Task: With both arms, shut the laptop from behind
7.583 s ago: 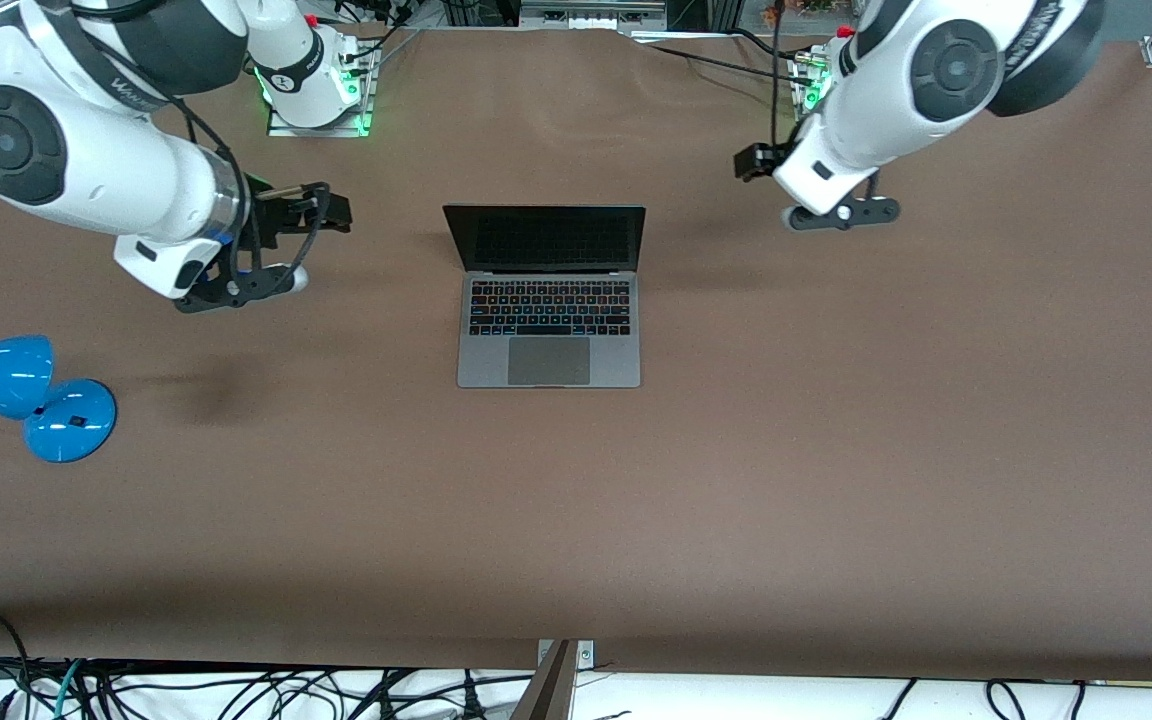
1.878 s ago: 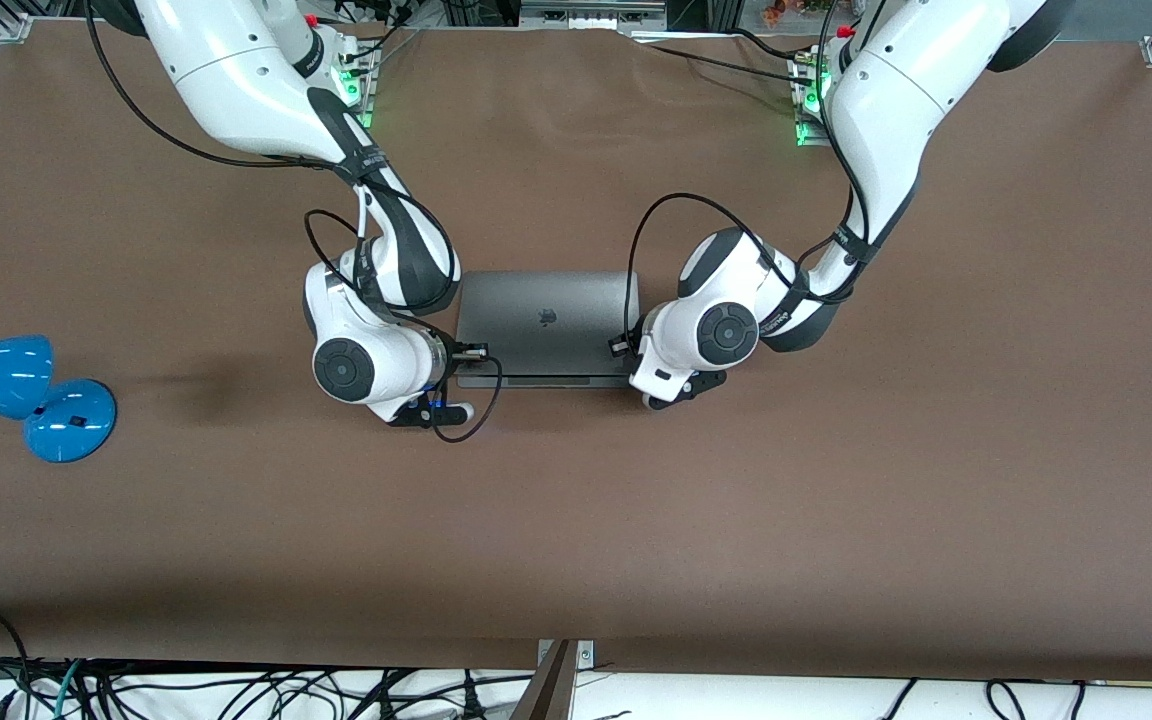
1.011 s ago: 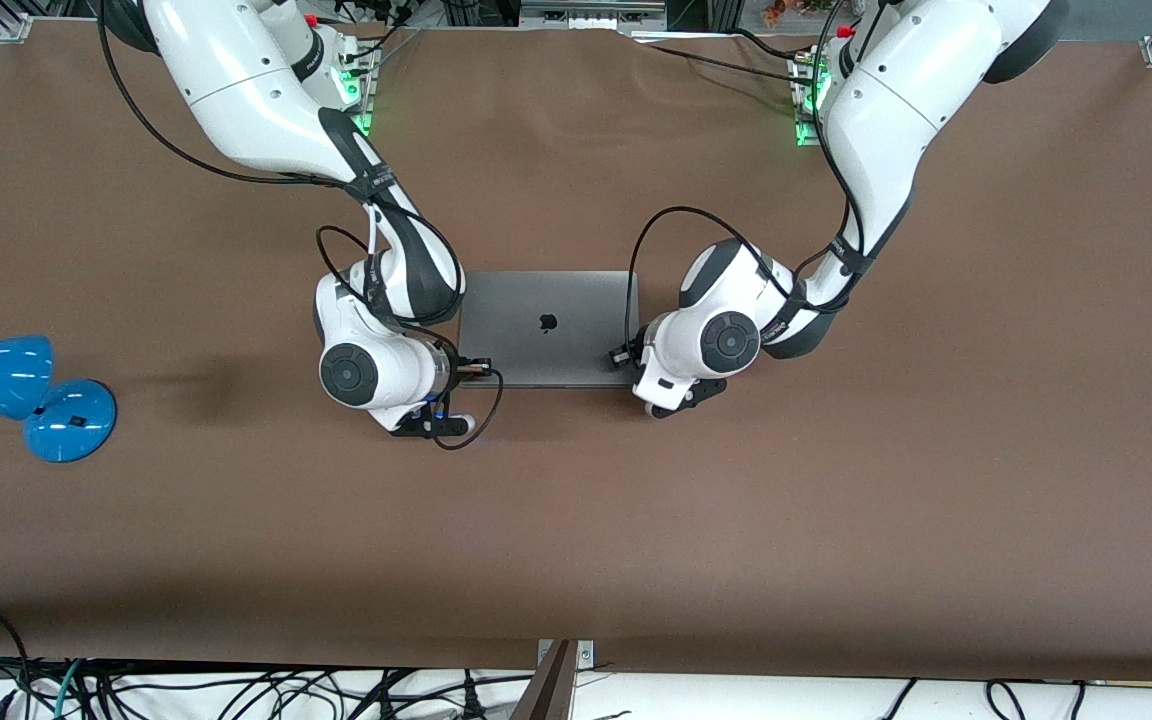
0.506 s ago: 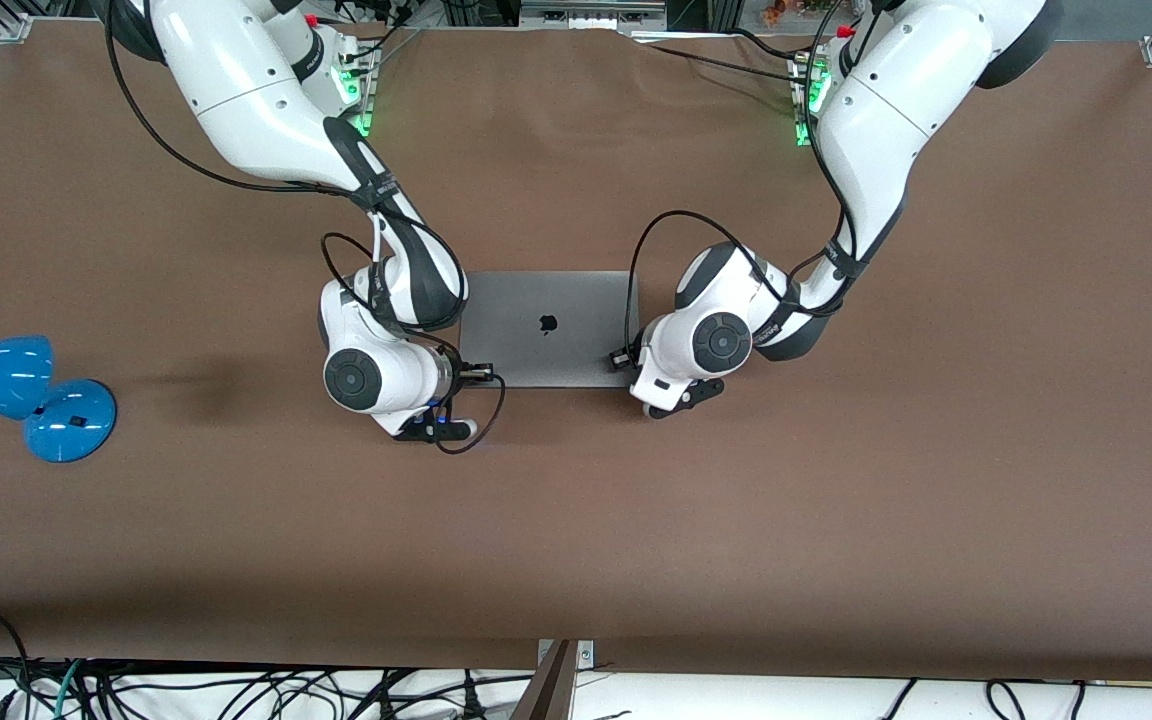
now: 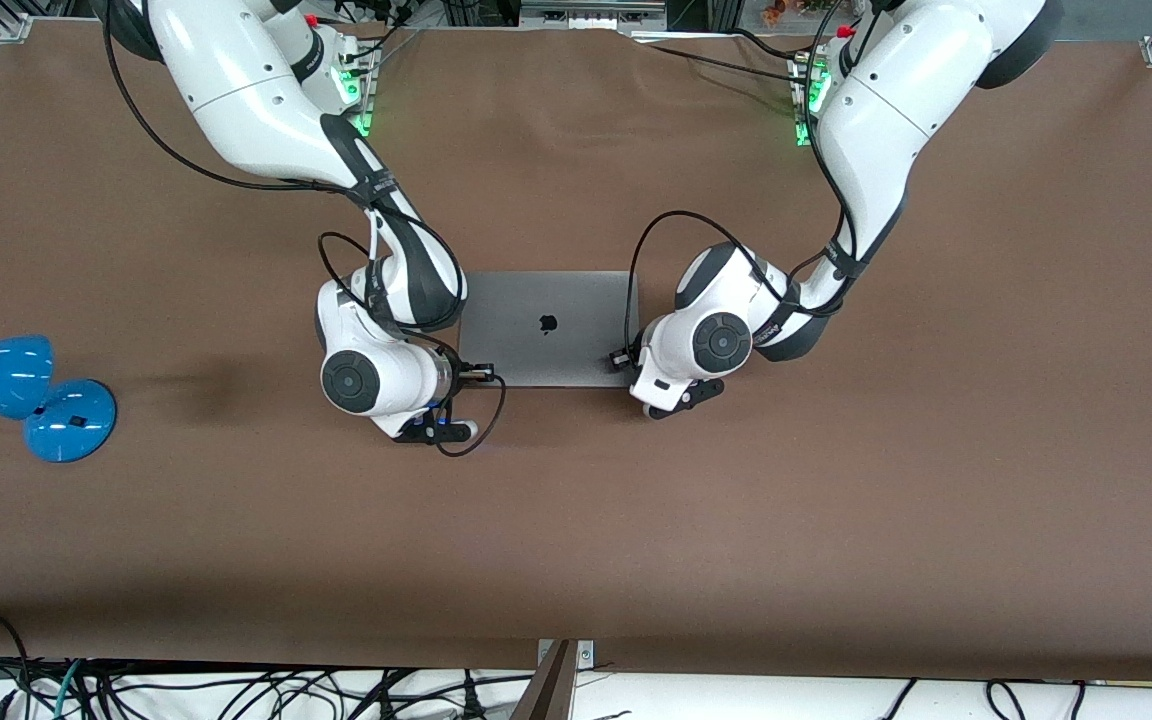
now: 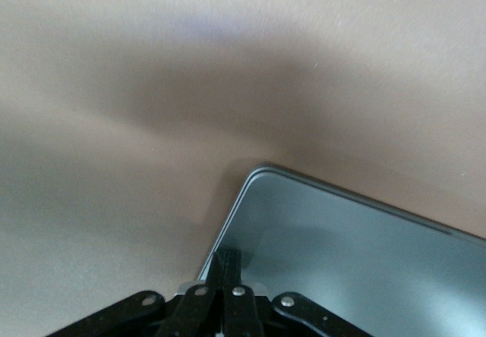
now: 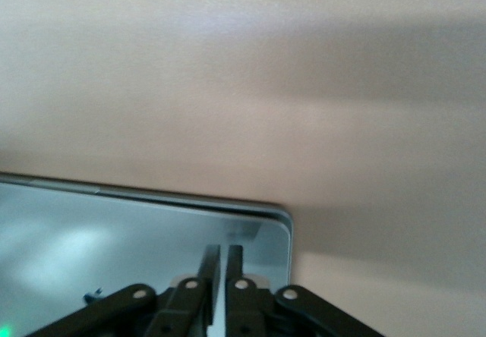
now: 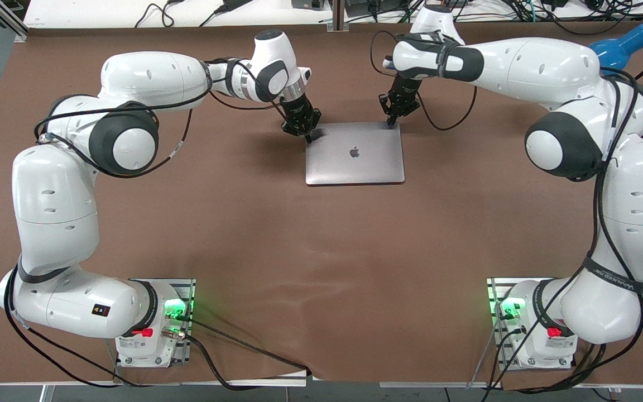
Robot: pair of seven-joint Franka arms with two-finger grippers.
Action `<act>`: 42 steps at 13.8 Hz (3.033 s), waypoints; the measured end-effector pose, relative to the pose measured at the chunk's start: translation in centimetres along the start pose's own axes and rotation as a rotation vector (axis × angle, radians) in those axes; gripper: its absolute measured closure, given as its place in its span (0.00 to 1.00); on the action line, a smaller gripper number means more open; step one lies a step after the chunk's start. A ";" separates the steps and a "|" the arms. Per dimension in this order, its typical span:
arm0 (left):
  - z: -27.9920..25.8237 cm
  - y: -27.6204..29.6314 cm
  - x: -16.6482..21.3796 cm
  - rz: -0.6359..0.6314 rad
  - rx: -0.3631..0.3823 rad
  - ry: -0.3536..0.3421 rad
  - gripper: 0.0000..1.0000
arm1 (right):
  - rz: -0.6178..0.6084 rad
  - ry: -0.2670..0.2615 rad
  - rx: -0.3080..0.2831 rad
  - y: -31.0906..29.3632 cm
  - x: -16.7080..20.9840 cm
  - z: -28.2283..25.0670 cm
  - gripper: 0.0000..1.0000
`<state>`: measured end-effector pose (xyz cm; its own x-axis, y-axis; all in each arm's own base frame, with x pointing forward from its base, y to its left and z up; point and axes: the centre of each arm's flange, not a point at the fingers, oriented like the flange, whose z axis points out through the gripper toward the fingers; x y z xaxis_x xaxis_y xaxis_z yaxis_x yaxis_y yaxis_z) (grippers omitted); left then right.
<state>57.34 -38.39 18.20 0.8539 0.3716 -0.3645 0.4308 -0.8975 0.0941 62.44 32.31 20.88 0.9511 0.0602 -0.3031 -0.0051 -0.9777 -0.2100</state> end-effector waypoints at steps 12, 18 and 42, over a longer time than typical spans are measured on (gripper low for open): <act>-21.9 -7.3 -3.7 0.181 0.141 0.145 0.00 | 0.038 0.149 -0.098 7.8 -3.8 -21.9 0.00; -30.2 -12.5 -6.0 0.228 0.192 0.173 0.00 | 0.115 0.260 -0.217 14.1 -10.9 -35.1 0.00; -43.5 -28.3 -6.2 0.444 0.229 0.184 0.00 | 0.160 0.199 -0.234 22.4 -17.4 -39.4 0.00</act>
<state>52.56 -5.01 58.11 0.9856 -0.0385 -0.1648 -0.0406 -0.9991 -0.0095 57.95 1.42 58.11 0.9857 -0.1152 -0.1230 -0.1096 -0.9926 0.0515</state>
